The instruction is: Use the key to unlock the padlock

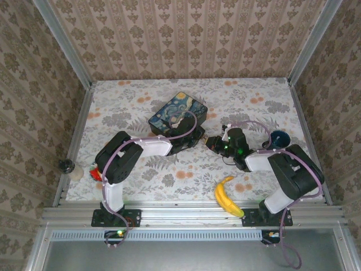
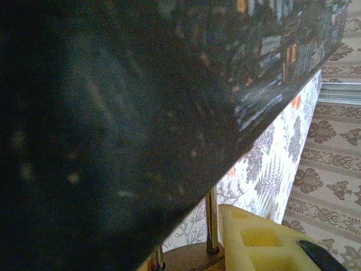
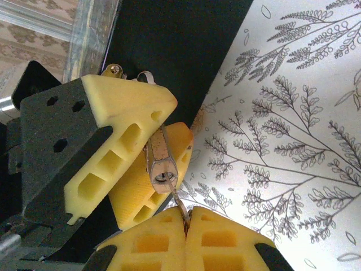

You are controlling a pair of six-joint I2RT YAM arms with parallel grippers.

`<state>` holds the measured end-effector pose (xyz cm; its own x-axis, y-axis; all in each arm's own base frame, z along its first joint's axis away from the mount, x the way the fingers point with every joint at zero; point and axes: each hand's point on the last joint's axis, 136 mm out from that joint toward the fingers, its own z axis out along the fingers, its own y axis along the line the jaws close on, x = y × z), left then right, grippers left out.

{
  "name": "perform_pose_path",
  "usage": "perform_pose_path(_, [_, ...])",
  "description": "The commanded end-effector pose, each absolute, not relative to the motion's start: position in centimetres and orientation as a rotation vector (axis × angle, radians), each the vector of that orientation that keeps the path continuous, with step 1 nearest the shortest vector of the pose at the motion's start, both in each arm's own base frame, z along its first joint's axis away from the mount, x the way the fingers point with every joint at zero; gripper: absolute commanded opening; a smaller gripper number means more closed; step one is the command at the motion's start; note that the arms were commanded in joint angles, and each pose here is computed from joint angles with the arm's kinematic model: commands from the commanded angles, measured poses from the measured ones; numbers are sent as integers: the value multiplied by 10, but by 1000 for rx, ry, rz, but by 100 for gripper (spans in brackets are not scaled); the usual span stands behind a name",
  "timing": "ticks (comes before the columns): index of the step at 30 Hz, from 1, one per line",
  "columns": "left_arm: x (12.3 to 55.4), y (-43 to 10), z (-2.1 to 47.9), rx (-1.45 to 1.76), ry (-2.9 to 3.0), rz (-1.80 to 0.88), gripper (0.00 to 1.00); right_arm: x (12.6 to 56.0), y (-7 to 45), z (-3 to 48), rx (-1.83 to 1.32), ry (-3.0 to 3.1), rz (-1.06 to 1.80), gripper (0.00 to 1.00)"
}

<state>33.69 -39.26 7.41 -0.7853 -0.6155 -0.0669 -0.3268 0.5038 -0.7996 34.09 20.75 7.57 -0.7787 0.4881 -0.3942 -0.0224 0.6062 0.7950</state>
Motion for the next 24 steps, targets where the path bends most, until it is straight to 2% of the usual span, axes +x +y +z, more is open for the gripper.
perform_pose_path(1, [244,-424,49,-653,2785,-1246,0,366,214,130,272,2074,1133,0])
perform_pose_path(24, [241,-440,59,-622,2784,-1318,0,367,227,124,283,2170,1226,2])
